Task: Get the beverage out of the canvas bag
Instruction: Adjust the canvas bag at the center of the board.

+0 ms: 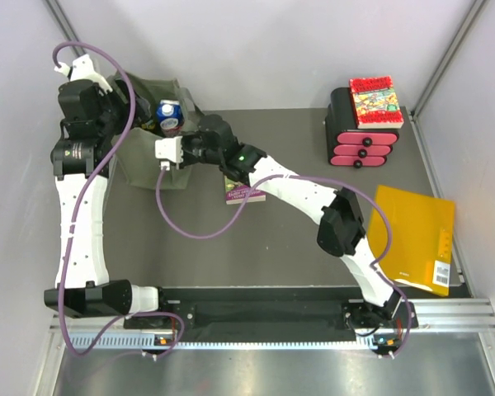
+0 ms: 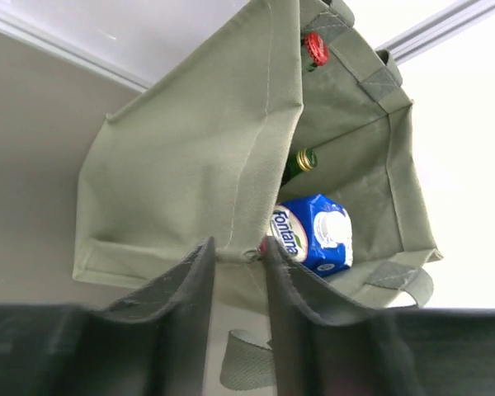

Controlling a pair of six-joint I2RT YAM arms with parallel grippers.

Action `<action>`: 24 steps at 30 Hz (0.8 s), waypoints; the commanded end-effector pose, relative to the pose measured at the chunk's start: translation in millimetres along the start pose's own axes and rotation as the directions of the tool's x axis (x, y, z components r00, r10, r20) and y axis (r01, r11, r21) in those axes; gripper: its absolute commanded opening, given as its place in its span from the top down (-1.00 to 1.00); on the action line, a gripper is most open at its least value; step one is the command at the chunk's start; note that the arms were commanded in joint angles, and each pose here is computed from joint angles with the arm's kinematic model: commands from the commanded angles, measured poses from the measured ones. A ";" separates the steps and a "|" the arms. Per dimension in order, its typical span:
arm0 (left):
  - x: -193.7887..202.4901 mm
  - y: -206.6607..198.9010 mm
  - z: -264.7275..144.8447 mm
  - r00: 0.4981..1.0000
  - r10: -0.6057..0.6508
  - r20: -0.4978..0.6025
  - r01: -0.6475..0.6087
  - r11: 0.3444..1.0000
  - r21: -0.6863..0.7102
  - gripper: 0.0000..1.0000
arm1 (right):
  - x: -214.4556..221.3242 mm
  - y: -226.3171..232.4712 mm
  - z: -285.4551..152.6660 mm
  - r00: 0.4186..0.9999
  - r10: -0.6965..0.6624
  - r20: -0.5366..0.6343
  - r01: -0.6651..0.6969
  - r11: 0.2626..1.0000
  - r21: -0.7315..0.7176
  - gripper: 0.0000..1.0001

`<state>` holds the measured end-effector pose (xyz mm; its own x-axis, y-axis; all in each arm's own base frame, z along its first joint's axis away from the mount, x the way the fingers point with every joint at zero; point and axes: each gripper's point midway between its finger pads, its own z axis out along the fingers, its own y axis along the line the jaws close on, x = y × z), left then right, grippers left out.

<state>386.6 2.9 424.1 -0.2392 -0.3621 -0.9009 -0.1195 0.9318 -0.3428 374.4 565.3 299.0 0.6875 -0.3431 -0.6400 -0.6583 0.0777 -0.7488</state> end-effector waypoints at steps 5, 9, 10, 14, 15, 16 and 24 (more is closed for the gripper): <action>-8.1 -6.8 -2.7 0.999 0.034 0.033 -0.036 0.999 0.039 -0.53 | -41.2 37.5 -13.7 0.996 -0.068 0.054 0.073 0.992 -0.100 0.84; 1.3 -8.0 4.2 1.000 0.031 0.002 -0.031 0.998 0.056 -0.51 | -36.9 58.4 -15.3 0.996 -0.080 0.042 0.085 0.986 -0.141 0.94; 1.8 -9.5 5.0 0.999 0.033 -0.001 -0.033 0.997 0.064 -0.51 | -33.9 64.1 -12.8 0.996 -0.079 0.038 0.084 0.985 -0.150 0.94; 1.5 -8.2 12.4 0.999 0.052 -0.004 -0.052 0.997 0.062 -0.51 | -29.8 66.5 -8.9 0.995 -0.095 0.034 0.099 0.983 -0.154 0.96; 4.8 -7.1 16.6 0.998 0.054 -0.013 -0.053 0.997 0.060 -0.51 | -30.2 67.3 -8.1 0.993 -0.110 0.039 0.114 0.981 -0.155 0.96; 5.7 -6.9 18.8 0.998 0.055 -0.013 -0.054 0.997 0.062 -0.51 | -31.9 64.9 -7.7 0.992 -0.116 0.045 0.121 0.982 -0.145 0.97; 10.9 -0.1 46.9 0.997 0.075 0.009 -0.076 0.996 0.051 -0.50 | -45.3 47.8 -16.2 0.980 -0.184 0.074 0.191 0.977 -0.095 0.99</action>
<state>411.2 -2.4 386.0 -0.3269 -0.3169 -0.8903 -0.0835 0.9481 -0.3068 350.5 558.2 284.5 0.7627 -0.3754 -0.5267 -0.5694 -0.0037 -0.8220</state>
